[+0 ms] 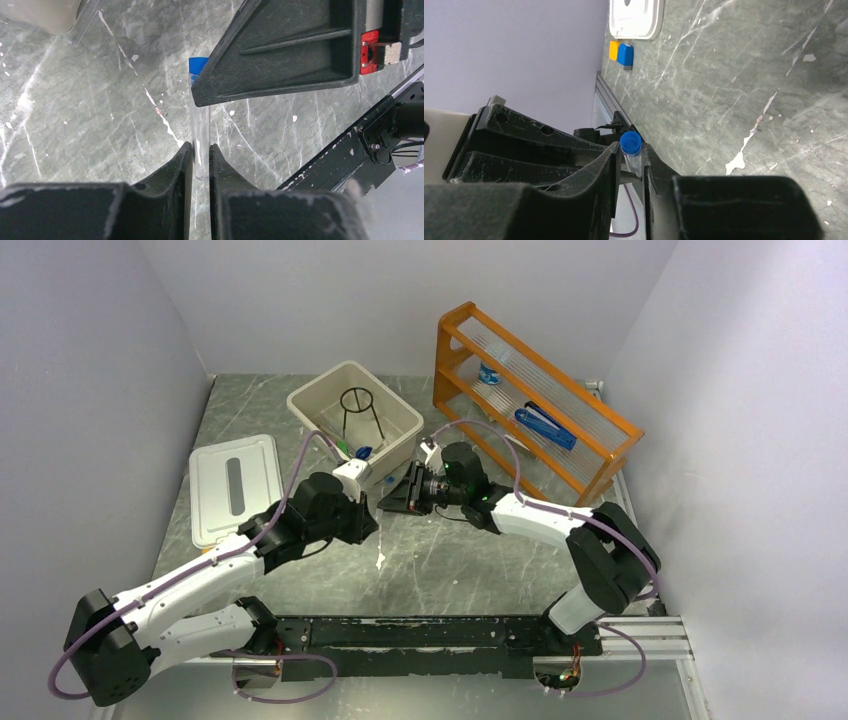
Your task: Organize the chemistry lab equipment
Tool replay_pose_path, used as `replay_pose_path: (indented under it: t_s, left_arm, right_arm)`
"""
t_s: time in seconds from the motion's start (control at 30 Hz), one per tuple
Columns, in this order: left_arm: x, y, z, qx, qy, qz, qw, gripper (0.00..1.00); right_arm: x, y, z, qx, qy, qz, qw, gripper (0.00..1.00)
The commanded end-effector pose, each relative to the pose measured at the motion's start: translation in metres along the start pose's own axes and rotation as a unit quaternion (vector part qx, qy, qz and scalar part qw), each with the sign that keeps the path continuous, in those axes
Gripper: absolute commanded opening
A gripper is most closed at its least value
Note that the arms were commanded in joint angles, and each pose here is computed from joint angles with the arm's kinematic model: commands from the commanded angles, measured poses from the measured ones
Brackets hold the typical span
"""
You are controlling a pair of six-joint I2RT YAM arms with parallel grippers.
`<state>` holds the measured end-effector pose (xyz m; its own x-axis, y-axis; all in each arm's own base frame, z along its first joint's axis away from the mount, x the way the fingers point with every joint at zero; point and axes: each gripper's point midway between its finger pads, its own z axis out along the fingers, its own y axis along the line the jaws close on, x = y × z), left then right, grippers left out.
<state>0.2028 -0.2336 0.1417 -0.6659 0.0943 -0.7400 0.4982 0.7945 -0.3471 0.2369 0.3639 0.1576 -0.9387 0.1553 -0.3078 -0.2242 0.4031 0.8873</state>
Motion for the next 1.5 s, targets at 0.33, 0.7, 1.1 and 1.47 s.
replay_pose_path:
  t_s: [0.33,0.7,1.1,1.47]
  left_arm:
    - [-0.035,-0.008,-0.010,-0.003,-0.056,-0.007,0.998,0.52]
    - [-0.058,-0.014,-0.012,-0.001,-0.090,-0.008,0.996,0.69]
    - [-0.060,-0.014,-0.002,0.000,-0.086,-0.002,0.996,0.67]
    - [-0.056,-0.009,0.003,-0.014,-0.081,-0.003,0.997,0.67]
  right_arm:
    - [-0.040,0.011,-0.015,0.019,-0.106,-0.107,0.988,0.10]
    - [-0.105,-0.035,-0.093,0.247,-0.272,-0.281,0.887,0.12]
    - [-0.136,-0.090,-0.105,0.360,-0.342,-0.320,0.807,0.12]
    - [-0.140,-0.101,-0.078,0.339,-0.337,-0.334,0.812,0.13]
